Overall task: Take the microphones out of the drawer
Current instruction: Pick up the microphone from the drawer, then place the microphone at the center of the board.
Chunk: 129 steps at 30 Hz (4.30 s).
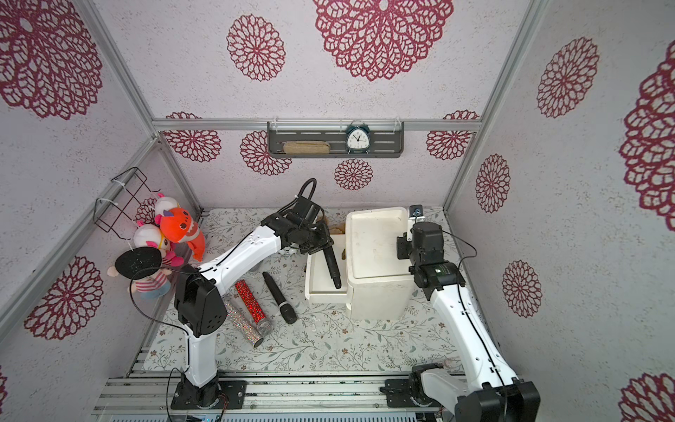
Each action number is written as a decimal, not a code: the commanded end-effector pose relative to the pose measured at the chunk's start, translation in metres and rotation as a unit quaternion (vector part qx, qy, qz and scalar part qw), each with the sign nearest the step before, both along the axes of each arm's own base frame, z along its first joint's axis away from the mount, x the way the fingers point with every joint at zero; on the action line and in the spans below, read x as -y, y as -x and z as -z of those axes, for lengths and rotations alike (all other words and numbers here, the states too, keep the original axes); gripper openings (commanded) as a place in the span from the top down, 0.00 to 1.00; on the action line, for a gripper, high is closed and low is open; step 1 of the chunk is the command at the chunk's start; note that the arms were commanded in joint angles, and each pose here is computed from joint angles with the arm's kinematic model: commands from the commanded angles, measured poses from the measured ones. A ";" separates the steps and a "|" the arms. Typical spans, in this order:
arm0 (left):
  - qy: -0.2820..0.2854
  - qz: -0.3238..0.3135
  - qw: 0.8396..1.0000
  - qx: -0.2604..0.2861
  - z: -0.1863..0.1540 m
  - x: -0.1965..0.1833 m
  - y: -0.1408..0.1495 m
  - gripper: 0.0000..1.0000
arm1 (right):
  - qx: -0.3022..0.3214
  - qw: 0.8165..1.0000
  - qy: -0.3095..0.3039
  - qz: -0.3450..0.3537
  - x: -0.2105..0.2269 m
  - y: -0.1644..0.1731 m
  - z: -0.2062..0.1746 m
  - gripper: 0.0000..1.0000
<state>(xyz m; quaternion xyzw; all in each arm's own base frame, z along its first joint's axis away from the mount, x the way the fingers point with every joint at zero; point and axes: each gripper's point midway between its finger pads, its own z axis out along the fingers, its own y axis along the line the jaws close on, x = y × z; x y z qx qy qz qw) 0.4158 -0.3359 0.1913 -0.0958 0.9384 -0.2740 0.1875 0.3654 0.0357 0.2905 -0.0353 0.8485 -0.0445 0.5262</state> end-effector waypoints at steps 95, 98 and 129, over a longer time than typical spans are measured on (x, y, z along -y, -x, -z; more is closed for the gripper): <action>-0.168 -0.187 0.950 -0.187 0.130 -0.236 0.101 1.00 | 0.037 0.999 0.007 -0.010 -0.005 0.002 -0.016 1.00; -0.167 -0.188 0.949 -0.190 0.134 -0.235 0.099 1.00 | 0.037 0.999 0.007 -0.010 -0.005 0.001 -0.016 1.00; -0.154 -0.197 0.945 -0.213 0.159 -0.234 0.083 0.94 | 0.037 0.999 0.012 -0.010 -0.005 0.000 -0.016 1.00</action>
